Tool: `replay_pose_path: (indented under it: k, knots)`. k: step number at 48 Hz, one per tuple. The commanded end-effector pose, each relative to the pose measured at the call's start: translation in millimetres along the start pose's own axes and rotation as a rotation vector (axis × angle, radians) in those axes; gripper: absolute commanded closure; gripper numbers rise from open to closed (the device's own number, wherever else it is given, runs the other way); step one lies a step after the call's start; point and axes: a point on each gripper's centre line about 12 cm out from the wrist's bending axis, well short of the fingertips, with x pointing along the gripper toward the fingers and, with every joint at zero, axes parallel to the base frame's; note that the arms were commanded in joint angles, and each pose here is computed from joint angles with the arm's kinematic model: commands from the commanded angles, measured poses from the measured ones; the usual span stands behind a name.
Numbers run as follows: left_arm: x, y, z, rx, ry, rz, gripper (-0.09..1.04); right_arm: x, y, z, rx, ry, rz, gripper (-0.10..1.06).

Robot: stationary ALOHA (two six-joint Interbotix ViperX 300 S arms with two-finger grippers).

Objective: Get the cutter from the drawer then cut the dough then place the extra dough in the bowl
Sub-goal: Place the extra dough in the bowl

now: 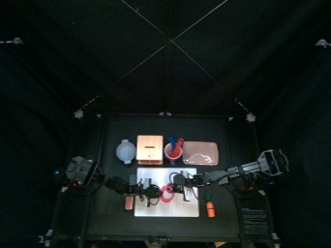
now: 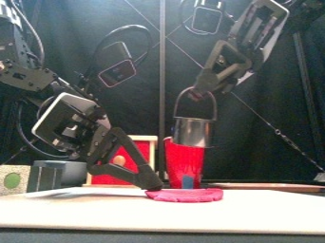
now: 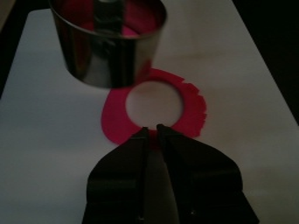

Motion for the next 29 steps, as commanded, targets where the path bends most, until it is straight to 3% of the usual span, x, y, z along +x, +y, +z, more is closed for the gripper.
replay_pose_path:
  k: [1,19,29]
  knots:
    - [-4,3,1,-0.015,0.001,0.010,0.35,-19,-4.7,-3,0.016,-0.022,-0.004,0.56]
    - [-17,16,5,-0.047,-0.008,0.039,0.35,-22,-15.4,-57,0.090,0.096,-0.028,0.55]
    - [-18,17,9,-0.050,-0.019,0.041,0.35,-17,-17.6,-66,0.103,0.125,-0.037,0.41]
